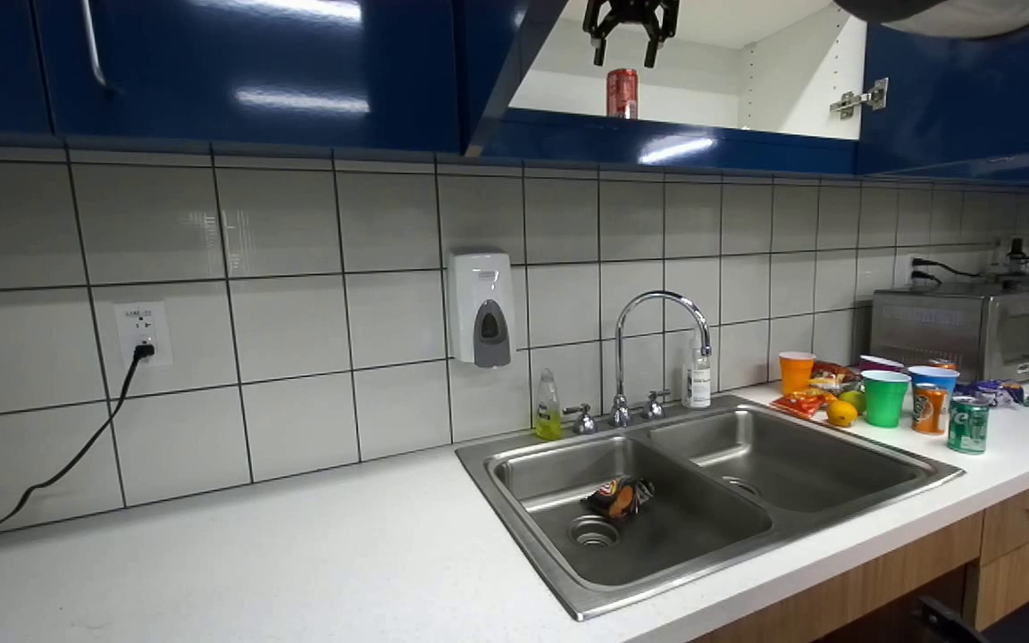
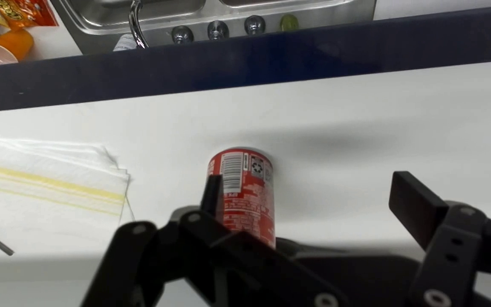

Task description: Take the soda can out of the sink and put it into the cupboard

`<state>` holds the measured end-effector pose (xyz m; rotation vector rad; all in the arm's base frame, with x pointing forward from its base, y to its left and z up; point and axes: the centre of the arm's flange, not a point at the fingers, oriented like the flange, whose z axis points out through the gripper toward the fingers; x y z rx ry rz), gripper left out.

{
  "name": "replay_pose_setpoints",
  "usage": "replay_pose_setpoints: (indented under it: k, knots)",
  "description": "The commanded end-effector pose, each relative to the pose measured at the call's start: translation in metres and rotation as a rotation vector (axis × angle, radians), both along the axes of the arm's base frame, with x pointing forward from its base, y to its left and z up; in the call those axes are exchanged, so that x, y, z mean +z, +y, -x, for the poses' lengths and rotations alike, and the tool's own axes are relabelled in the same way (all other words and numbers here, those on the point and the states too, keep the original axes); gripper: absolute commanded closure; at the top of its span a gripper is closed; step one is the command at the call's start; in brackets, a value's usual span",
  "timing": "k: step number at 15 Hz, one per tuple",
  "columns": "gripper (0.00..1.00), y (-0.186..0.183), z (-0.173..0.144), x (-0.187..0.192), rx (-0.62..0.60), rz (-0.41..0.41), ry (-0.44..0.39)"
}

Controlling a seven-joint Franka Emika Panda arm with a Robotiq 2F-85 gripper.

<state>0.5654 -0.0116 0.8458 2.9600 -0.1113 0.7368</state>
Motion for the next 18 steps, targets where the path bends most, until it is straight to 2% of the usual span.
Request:
replay_pose_setpoints:
  k: [1, 7, 18]
  knots:
    - [0.00, 0.015, 0.044, -0.030, 0.011, 0.026, 0.017]
    - [0.00, 0.028, 0.060, -0.046, 0.013, 0.030, 0.062]
    - [0.00, 0.031, 0.096, -0.088, -0.012, 0.024, 0.079]
